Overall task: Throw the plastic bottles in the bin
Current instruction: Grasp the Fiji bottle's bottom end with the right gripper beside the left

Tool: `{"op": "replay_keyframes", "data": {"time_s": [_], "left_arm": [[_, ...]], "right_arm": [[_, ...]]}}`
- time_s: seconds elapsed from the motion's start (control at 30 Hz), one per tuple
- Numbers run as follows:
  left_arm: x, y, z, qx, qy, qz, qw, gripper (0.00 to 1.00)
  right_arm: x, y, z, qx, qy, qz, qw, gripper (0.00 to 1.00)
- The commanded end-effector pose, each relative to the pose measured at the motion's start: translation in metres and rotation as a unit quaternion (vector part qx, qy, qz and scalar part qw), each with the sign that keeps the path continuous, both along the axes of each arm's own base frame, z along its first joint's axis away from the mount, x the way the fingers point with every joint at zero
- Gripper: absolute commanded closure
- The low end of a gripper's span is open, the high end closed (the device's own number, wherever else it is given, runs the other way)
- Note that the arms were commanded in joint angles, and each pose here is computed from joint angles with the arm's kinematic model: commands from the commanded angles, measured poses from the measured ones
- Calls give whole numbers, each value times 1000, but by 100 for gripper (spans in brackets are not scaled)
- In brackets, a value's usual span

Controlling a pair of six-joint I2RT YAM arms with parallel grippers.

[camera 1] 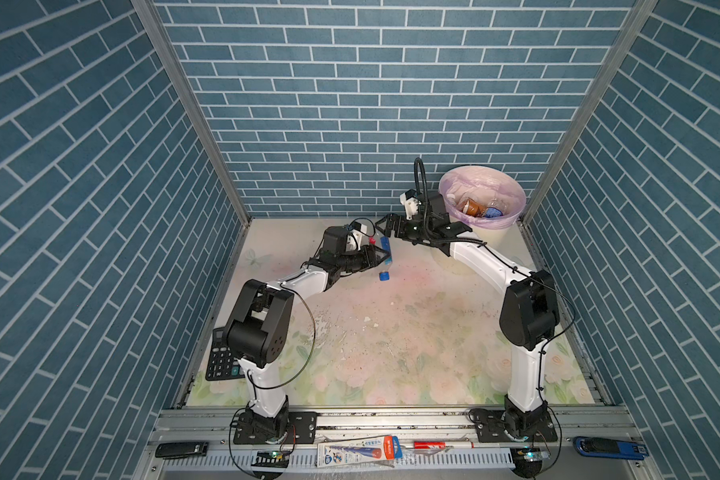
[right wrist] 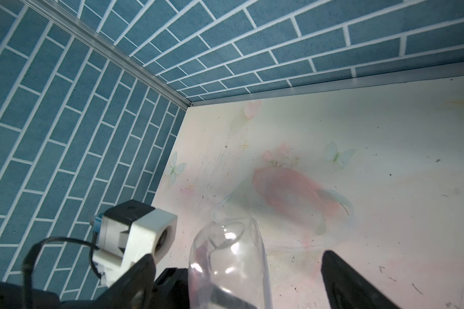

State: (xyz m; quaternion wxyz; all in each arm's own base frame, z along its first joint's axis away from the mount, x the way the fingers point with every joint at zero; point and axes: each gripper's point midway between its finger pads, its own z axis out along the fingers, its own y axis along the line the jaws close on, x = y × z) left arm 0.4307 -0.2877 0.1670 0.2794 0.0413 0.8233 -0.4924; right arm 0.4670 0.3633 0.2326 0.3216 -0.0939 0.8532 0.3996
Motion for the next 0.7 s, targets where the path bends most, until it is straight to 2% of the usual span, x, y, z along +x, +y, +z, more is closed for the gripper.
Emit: {"op": "replay_keyframes", "data": {"time_s": [0.0,0.23,0.47,0.67], "left_arm": [[3,-1,26,5,-38,-2,999,50],[1,-1,33,8,-47,-3,999,50],[-4,-6,36,27,-59,-11,998,50],[-6,-4,36,37,-61,-9,997,49]], "right_arm": [[-1,12,8,13,4,9,1000,8],[-4,20,-9,3,20,16,1000,13],[1,22,-16,-9,32,13,999,22],[4,16,-14,-20,29,3,999,37]]}}
